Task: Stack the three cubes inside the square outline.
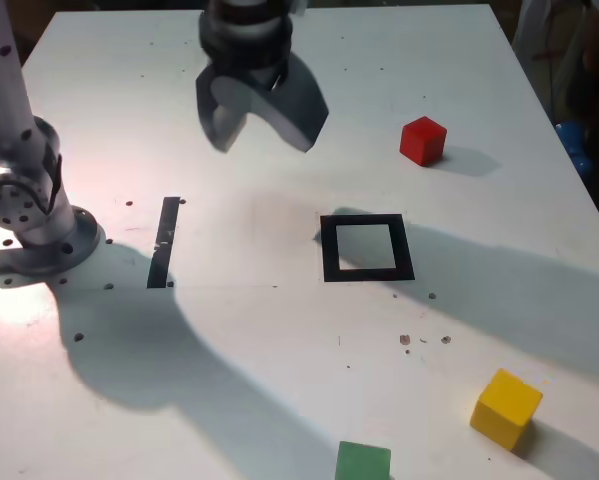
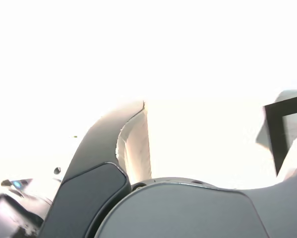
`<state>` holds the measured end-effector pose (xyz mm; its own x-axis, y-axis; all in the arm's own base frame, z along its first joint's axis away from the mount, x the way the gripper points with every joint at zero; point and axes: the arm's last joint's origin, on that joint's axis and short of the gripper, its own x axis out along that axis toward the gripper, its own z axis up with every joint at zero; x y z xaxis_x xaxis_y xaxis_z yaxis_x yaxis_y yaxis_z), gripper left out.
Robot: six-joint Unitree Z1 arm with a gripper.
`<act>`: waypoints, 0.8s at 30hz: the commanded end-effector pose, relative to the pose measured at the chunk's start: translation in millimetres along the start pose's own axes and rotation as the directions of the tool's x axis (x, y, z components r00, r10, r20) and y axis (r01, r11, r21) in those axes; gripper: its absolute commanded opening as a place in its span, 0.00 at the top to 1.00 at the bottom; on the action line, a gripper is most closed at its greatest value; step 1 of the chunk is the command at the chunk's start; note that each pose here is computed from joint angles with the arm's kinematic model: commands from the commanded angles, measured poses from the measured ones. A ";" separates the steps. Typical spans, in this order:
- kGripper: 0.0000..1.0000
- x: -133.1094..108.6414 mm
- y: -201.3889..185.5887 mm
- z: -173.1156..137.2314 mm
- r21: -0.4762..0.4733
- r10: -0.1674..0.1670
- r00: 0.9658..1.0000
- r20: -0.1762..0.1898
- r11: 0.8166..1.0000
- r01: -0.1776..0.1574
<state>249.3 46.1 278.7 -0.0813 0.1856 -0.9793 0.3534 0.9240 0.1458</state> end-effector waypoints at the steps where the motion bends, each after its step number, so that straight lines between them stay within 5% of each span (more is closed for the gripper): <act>1: 0.00 -1.7 7.6 6.6 0.020 -0.001 1.000 -0.010 1.000 0.001; 9: 0.00 -8.3 47.0 40.1 0.189 0.013 0.999 -0.048 0.982 -0.004; 24: 0.02 -5.4 110.2 93.9 0.381 0.018 0.999 -0.039 0.924 -0.002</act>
<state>371.8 113.7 289.7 -0.1061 0.2171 -0.9704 0.6782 0.7295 0.0891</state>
